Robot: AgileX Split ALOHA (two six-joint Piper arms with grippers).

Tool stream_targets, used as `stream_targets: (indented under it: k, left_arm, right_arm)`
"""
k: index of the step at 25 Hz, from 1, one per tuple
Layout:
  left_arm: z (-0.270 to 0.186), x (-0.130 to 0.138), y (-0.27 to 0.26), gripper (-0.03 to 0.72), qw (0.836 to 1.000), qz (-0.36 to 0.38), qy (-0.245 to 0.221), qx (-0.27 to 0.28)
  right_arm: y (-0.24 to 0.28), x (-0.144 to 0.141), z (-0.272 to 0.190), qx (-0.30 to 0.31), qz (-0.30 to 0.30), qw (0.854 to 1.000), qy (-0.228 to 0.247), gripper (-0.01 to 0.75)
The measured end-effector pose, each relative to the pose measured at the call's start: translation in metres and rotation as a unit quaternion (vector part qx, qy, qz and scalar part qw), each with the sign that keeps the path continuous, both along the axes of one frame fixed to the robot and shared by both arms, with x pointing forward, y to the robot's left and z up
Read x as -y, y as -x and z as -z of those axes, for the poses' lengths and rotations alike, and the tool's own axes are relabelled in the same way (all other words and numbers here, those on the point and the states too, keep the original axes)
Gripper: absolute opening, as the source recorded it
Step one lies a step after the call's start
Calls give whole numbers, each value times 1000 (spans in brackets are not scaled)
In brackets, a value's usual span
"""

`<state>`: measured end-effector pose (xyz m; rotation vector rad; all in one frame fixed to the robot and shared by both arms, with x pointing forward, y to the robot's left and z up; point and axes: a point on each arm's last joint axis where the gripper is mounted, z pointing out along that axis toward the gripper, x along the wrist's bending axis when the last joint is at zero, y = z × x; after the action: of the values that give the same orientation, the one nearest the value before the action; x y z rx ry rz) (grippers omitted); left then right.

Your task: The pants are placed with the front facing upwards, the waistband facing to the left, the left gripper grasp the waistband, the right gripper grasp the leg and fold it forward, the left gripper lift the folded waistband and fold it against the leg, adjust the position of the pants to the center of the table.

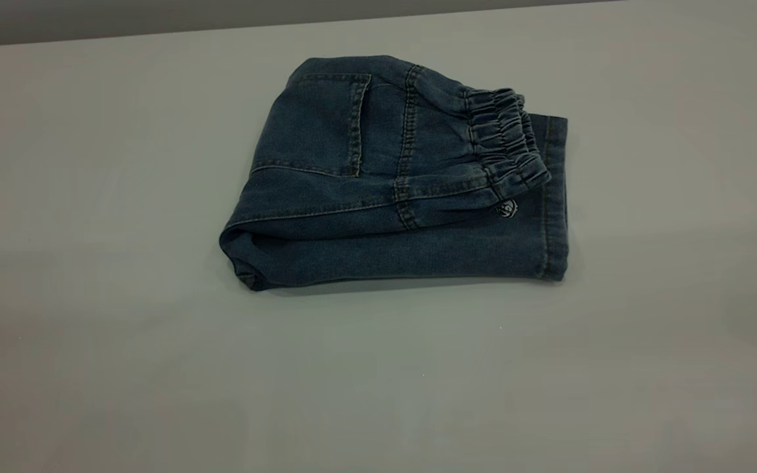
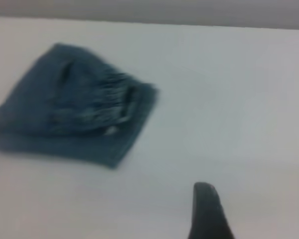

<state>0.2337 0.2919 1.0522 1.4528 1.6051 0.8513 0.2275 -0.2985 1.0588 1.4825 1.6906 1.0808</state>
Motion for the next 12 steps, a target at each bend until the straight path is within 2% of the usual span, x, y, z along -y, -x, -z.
stream_targets:
  k: [4,12]
  left_arm:
    - [0,0,0,447,1000,28,0,0]
    - [0,0,1,447,999,42,0,0]
  right_arm:
    - [0,-1,0,0,49,999,0,368]
    - [0,-1,0,0,49,999,0,368]
